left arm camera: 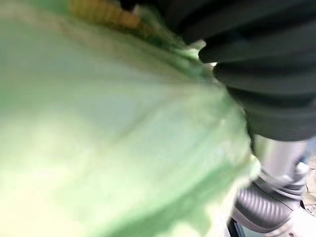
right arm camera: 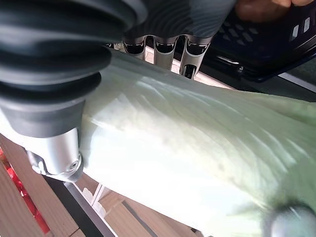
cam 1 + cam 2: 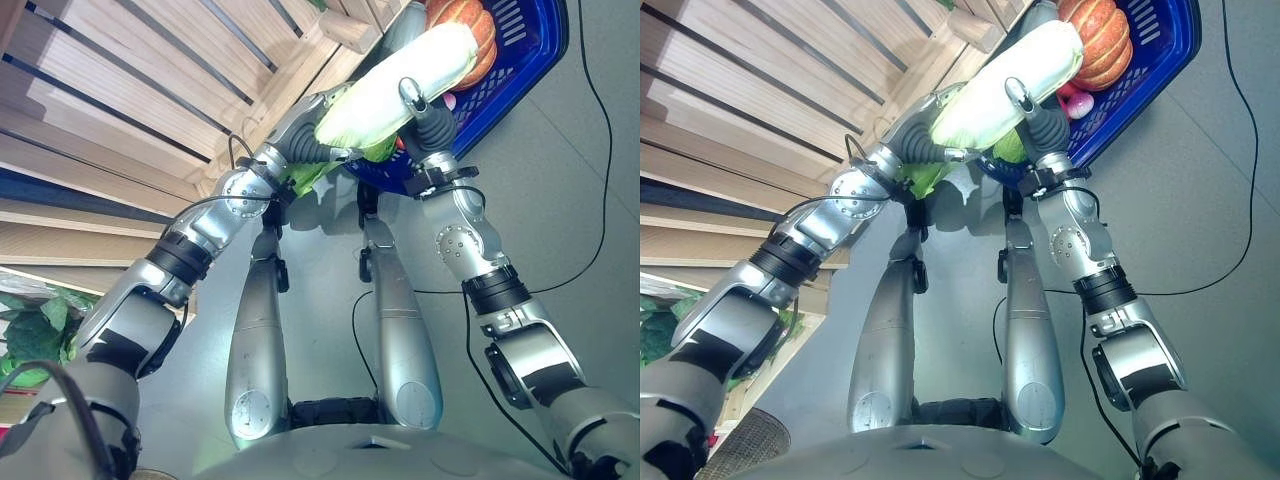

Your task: Pick up fruits and vegetables into the basket

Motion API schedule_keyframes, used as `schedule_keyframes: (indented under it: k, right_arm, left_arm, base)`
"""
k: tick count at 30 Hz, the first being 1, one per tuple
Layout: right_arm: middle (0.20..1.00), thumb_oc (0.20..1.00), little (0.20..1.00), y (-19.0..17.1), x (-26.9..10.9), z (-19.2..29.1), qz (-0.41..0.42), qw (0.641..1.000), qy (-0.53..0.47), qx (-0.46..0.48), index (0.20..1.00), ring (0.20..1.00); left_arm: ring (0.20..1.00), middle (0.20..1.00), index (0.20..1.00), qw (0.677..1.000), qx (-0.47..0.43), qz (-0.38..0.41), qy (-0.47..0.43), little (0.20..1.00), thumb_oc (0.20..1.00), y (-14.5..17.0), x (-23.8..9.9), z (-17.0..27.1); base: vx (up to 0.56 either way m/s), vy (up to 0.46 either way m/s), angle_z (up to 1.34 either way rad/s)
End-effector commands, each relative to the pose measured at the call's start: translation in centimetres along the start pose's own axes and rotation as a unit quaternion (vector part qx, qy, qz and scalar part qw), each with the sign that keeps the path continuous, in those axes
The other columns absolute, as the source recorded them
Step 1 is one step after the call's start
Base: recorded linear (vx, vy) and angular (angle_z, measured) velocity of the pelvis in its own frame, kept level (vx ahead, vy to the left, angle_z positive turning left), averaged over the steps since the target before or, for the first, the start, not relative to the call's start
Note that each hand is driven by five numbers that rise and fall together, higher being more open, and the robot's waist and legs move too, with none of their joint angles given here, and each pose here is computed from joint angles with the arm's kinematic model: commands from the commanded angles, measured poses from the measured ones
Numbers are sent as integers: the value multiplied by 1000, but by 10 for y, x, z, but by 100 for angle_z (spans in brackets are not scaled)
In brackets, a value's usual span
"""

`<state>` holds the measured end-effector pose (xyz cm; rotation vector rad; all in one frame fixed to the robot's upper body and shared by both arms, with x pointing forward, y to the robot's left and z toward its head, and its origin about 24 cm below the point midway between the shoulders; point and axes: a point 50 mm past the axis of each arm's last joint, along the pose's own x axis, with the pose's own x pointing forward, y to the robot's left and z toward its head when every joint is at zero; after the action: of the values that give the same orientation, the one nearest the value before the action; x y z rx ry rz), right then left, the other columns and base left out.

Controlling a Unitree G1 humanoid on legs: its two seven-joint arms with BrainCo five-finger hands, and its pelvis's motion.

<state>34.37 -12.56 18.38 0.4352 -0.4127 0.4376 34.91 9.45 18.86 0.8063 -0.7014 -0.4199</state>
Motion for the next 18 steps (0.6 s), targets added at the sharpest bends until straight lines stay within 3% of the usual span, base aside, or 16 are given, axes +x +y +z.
schedule_keyframes:
  k: [1,9,18]
  right_arm:
    - [200,200,200,25,5,27,73,994,-77,4,200,200]
    - [200,200,200,22,5,29,55,995,-88,4,200,200]
    - [200,200,200,12,3,37,17,994,-106,-14,200,200]
  left_arm:
    - [1000,1000,1000,999,5,45,-20,1000,1000,3,-4,8]
    - [1000,1000,1000,969,-11,242,43,1000,1000,29,-16,-13]
    - [1000,1000,1000,937,-16,340,73,1000,1000,51,-28,-25]
  base:
    - [0,0,0]
    - [0,0,0]
    - [0,0,0]
